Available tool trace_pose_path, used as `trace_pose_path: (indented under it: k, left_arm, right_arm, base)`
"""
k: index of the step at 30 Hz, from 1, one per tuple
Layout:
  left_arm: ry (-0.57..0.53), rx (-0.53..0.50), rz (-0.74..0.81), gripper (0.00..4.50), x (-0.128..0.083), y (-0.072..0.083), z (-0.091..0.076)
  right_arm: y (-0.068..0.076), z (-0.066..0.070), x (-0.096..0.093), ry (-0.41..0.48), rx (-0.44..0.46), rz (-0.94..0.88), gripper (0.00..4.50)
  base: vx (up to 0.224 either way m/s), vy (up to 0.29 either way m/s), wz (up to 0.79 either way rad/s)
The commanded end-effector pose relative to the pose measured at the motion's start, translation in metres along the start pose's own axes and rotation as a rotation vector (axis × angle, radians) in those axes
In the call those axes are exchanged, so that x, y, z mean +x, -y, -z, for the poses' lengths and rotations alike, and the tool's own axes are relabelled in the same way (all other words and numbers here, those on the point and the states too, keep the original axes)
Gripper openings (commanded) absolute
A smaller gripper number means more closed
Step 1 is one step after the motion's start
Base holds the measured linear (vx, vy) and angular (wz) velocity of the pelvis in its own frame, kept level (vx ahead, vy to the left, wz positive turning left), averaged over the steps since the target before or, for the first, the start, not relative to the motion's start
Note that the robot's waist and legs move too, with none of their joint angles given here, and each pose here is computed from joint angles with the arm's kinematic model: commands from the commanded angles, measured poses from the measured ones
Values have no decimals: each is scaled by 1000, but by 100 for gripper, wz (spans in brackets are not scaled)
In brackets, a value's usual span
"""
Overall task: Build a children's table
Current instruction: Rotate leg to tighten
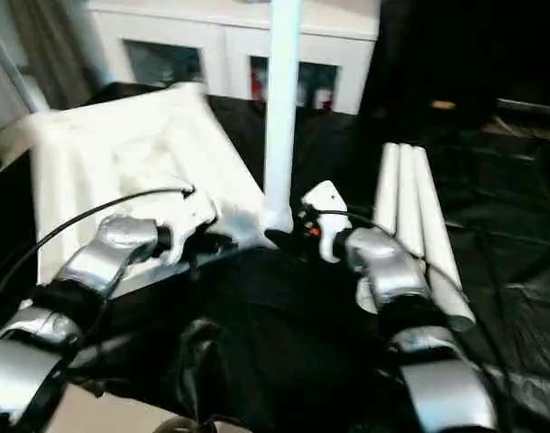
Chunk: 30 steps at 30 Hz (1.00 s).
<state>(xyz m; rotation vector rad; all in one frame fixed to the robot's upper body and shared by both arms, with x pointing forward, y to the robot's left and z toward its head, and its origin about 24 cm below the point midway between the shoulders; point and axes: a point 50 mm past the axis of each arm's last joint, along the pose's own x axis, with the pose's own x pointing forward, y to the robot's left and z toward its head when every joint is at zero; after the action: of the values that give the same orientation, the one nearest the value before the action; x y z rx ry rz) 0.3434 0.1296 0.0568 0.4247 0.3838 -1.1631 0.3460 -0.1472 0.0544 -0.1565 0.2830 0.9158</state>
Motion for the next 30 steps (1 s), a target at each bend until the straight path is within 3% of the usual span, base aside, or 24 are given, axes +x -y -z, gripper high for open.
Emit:
trace_pose_path:
  k: [1, 21, 30]
  left_arm:
    - [34, 44, 62, 0, -2, 4, -7]
    - [35, 50, 134, 0, -6, 14, -4]
    - [24, 46, 129, 0, -6, 14, -2]
  right_arm:
    - [-3, -2, -5, 2, -12, -49, 383]
    - [-14, -6, 2, 33, -20, -125, 383]
    - [-17, -4, 3, 49, 1, -140, 309]
  base:
    - [0, 0, 0]
    - [0, 0, 0]
    - [0, 0, 0]
